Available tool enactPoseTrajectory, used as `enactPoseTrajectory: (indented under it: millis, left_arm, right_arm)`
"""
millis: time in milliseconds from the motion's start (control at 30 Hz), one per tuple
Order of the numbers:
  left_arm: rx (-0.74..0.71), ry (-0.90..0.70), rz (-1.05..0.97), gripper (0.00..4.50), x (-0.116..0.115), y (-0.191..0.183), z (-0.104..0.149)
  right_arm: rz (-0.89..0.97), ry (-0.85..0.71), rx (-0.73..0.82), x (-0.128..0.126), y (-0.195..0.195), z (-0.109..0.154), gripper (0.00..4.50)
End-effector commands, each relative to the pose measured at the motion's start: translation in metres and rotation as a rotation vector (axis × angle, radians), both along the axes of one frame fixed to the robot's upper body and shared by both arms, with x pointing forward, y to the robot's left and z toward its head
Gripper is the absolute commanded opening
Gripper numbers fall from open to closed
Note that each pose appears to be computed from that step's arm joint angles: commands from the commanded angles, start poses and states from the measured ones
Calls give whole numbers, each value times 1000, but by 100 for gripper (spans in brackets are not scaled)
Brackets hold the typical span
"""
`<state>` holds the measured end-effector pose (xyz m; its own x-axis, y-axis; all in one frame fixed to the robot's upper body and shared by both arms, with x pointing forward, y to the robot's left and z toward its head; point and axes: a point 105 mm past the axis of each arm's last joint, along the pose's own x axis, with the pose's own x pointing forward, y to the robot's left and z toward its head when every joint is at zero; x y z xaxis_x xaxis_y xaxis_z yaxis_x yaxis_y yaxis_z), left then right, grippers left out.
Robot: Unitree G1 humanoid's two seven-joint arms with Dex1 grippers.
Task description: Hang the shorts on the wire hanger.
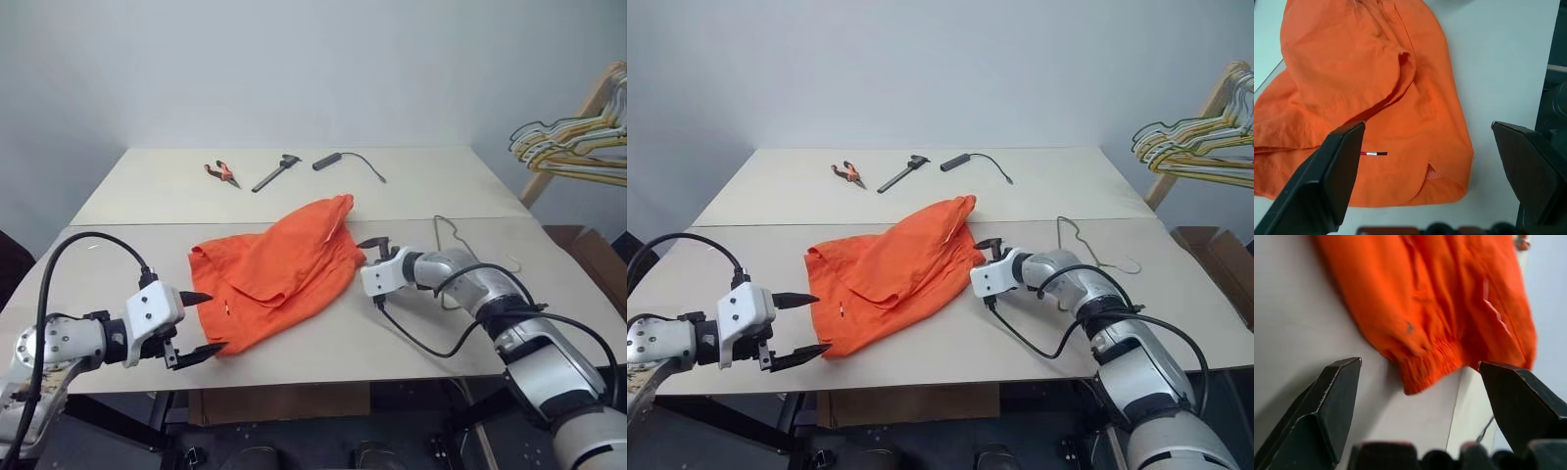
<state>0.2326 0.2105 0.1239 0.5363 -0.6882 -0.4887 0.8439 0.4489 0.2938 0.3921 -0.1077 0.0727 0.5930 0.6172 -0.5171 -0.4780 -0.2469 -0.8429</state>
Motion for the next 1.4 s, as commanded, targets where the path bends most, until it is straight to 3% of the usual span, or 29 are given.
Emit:
enactPoseTrajectory:
  millis: [33, 200, 300, 500, 667, 1000, 1400]
  left_arm:
    - [-4, -39, -19, 450, -1, -6, 9]
    - [-8, -43, -18, 450, 0, -8, 10]
    - [-10, -43, -17, 450, 0, -8, 10]
    - [-13, -26, -28, 450, -2, -9, 9]
    - [34, 42, -51, 450, -10, -8, -6]
    - [260, 116, -42, 450, -13, 13, -47]
    - [302, -1, -17, 450, 8, -1, -58]
  right_arm:
    - [85, -42, 24, -1, 19, 11, 445]
    - [84, -60, 15, 4, 30, 7, 445]
    - [60, -69, -14, 9, 27, 3, 394]
    - [15, -94, -38, 17, 21, -2, 185]
    - [12, -69, -22, 13, 20, -6, 4]
    - [6, -45, 47, 6, 23, -3, 2]
    - [-18, 38, 85, -27, 20, -4, 2]
